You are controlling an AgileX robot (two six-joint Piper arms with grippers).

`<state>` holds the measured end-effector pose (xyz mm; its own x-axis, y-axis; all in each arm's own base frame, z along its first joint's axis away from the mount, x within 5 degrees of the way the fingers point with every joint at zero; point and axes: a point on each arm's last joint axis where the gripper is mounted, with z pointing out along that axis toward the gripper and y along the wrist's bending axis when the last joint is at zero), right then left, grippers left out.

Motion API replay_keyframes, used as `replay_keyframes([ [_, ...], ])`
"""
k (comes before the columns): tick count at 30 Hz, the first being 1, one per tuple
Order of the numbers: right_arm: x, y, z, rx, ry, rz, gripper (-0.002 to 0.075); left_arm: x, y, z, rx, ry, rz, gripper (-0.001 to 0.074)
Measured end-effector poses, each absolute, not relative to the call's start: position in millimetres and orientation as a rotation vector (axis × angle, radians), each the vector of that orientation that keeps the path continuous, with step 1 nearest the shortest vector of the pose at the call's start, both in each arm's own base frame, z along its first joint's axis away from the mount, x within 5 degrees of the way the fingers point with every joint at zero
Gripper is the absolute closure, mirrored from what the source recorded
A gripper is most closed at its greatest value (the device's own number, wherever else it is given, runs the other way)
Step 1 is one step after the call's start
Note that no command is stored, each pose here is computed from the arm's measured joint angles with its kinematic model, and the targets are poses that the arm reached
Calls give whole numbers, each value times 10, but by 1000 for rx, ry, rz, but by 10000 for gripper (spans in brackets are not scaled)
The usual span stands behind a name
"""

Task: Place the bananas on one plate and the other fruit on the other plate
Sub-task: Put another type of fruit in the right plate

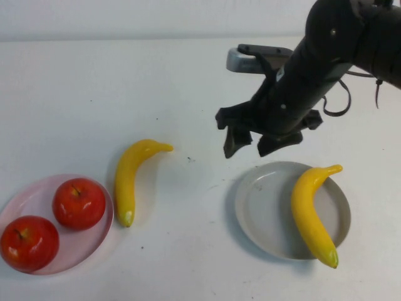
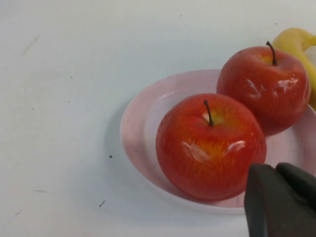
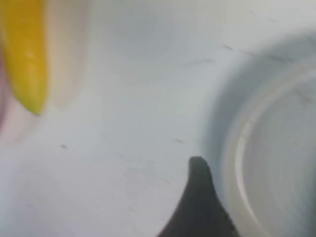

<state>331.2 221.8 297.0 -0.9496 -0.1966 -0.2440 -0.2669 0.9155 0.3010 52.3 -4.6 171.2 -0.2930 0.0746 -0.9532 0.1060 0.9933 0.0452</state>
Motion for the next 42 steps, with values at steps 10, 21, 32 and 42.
replay_keyframes([
  [10, 3412, 2852, 2946, -408, 2822, 664, 280, 523, -46, 1712, 131, 1870, -31, 738],
  [21, 3635, 3203, 2629, -450, 2822, 673, 280, 523, -46, 1712, 131, 1870, -31, 738],
  [32, 3670, 3671, 2458, -579, 2698, 713, 280, 523, -46, 1712, 131, 1870, -31, 738],
  [42, 3757, 3906, 2098, -584, 2653, 726, 280, 523, -46, 1712, 131, 1870, -31, 738],
])
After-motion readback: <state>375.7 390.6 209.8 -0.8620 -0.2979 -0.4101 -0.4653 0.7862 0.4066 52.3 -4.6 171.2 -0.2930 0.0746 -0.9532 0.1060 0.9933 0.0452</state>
